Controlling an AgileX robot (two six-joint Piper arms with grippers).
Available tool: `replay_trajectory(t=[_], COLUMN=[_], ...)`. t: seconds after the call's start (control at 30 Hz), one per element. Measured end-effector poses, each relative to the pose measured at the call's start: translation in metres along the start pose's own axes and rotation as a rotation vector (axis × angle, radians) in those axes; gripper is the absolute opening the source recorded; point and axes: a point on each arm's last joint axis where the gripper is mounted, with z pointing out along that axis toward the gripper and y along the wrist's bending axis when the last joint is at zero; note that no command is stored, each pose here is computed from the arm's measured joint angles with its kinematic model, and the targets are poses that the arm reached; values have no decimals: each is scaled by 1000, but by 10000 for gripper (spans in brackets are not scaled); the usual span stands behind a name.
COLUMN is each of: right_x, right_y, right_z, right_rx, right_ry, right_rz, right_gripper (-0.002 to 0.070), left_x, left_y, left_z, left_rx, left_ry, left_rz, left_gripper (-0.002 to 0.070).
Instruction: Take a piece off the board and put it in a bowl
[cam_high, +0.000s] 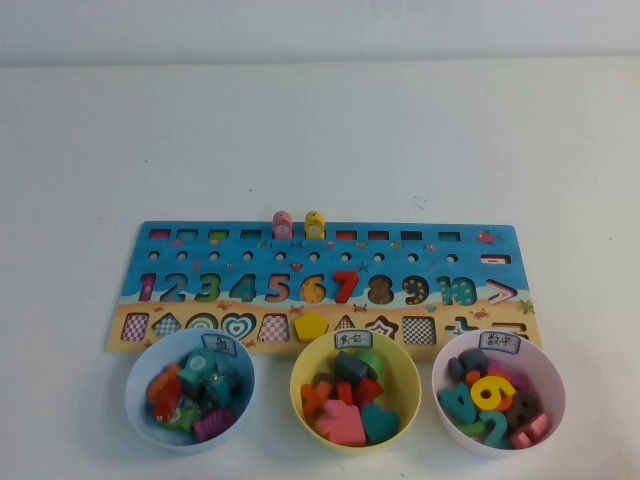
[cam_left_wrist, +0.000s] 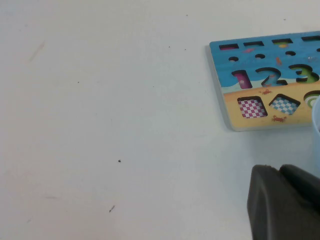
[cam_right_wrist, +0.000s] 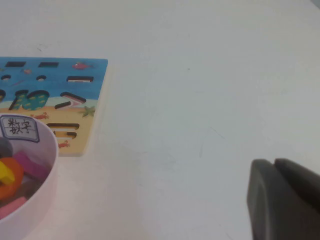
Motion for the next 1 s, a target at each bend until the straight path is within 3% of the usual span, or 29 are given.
replay_trajectory(t=[0.3,0.4,0.63,0.77,1.0], right_x=[0,0,-11,-15,-17], right_y=[2,7,26,26,26], right_z=[0,0,-4,-5,-5], right_rx=[-24,-80,-318,-352,-359], right_ry=[1,4,7,-12,-25], right_rz=[63,208,835,959,999], right_gripper=[-17,-17,-17,-17,-17], left_x=[0,0,0,0,0], left_y=[0,0,0,0,0], left_z=[0,0,0,0,0], left_rx=[0,0,0,0,0], left_ry=[0,0,0,0,0], left_rz=[0,0,0,0,0], left_gripper=[-3,-3,-3,-3,-3])
